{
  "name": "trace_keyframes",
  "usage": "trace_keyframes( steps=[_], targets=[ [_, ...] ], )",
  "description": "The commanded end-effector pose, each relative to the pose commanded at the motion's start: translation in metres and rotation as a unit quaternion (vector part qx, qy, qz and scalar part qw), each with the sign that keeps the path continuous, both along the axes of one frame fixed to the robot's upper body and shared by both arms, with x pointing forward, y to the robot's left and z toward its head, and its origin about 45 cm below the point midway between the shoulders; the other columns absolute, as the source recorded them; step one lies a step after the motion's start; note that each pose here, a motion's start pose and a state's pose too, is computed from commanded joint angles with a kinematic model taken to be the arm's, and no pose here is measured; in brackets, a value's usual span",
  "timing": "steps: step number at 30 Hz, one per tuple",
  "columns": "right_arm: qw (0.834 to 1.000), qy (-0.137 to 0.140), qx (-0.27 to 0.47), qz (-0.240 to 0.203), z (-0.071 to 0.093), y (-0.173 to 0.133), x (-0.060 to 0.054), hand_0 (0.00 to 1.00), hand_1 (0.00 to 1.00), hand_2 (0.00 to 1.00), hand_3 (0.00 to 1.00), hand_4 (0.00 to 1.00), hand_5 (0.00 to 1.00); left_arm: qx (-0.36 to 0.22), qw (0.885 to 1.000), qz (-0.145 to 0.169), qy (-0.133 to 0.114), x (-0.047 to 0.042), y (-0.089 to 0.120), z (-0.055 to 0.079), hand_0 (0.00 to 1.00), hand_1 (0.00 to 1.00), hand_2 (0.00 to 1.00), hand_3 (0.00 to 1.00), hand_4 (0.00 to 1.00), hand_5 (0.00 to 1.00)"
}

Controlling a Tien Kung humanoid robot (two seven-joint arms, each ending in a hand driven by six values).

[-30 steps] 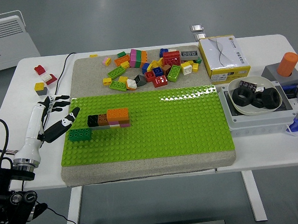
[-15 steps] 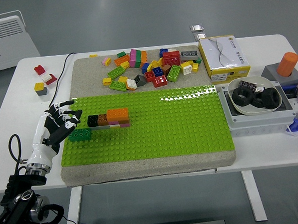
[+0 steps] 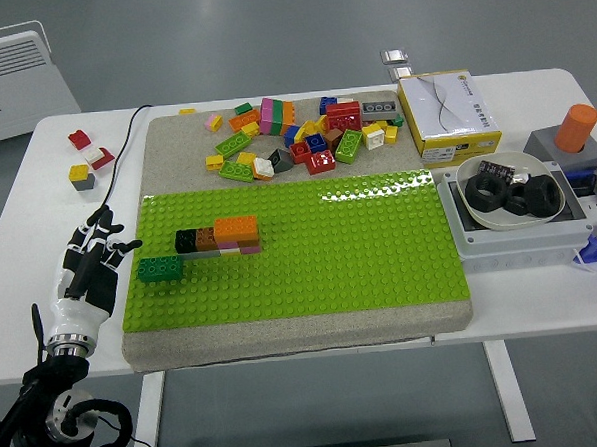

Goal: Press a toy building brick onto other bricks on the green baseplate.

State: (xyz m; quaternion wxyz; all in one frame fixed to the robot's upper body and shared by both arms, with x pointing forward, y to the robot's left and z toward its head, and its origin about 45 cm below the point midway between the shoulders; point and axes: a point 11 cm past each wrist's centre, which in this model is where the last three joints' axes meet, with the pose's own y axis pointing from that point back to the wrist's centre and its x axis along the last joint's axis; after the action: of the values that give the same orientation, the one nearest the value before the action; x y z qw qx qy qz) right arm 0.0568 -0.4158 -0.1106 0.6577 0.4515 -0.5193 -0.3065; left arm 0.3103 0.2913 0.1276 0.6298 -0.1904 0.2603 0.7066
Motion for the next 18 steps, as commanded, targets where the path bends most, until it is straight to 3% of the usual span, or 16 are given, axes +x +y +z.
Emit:
trace_keyframes(
  steps=[10, 18],
  targets=[
    [1.000, -0.007, -0.002, -0.012, 0.001, -0.001, 0.002, 0.710, 0.673, 0.742, 0.780, 0.832, 0.998, -0.115, 0.993, 0.026, 0.017, 0.0047, -0.004, -0.002, 0.437, 0.281, 0.389, 0.554, 0.836, 0.288],
    [1.000, -0.012, -0.007, -0.022, 0.002, -0.004, 0.006, 0.705, 0.674, 0.741, 0.780, 0.832, 0.998, -0.111, 0.993, 0.028, -0.013, 0.0141, 0.000, 0.016, 0.441, 0.288, 0.395, 0.552, 0.838, 0.293]
  ],
)
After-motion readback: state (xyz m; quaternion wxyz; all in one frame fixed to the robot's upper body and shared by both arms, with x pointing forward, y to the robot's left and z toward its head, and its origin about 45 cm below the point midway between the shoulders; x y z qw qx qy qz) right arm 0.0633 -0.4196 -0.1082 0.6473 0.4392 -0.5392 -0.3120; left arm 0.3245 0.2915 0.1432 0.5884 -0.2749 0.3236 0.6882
